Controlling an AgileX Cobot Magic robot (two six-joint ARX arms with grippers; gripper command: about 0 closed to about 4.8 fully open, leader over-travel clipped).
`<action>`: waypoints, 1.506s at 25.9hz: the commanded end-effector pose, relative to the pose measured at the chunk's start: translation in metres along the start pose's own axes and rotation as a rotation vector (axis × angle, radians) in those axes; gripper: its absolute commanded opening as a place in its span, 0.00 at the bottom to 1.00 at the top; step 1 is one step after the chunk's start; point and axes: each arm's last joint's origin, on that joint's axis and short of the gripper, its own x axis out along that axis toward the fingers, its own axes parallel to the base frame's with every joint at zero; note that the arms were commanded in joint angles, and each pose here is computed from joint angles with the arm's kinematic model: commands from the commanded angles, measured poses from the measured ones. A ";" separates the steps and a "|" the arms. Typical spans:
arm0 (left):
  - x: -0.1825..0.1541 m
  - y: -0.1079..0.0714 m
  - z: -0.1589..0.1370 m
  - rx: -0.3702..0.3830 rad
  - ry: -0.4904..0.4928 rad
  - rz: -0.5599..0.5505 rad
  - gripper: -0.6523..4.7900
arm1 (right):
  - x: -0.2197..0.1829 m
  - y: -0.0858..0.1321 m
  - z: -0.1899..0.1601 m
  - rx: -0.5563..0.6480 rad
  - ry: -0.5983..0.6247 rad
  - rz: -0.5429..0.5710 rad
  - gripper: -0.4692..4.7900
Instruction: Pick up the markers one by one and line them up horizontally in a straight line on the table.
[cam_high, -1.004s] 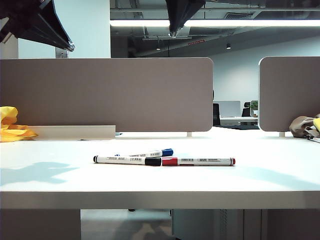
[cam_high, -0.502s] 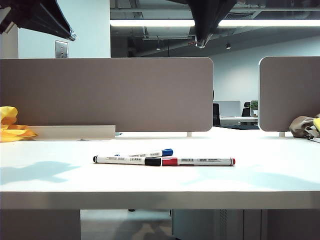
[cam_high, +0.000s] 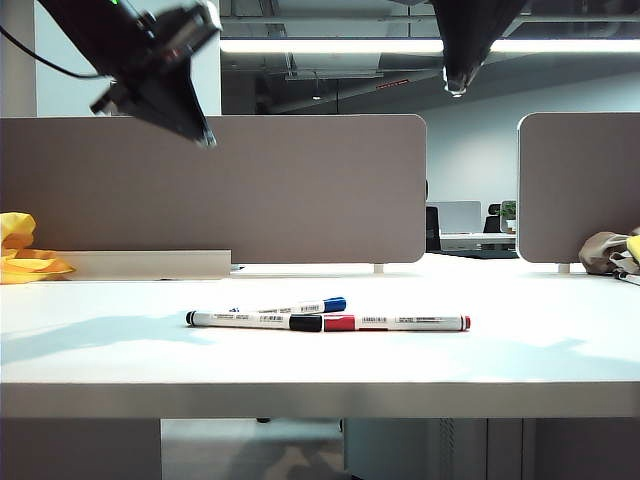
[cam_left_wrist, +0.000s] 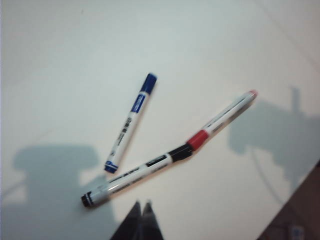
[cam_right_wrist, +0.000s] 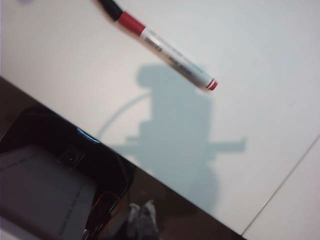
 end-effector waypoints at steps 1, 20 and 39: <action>0.023 0.007 0.005 0.026 0.062 0.019 0.11 | 0.001 0.002 -0.007 -0.002 0.008 0.023 0.08; 0.102 0.041 0.004 0.104 0.198 -0.008 0.12 | 0.022 0.002 -0.024 -0.039 0.097 0.032 0.08; 0.134 0.046 -0.002 0.113 0.209 -0.097 0.35 | 0.019 0.002 -0.003 -0.031 -0.138 0.057 0.08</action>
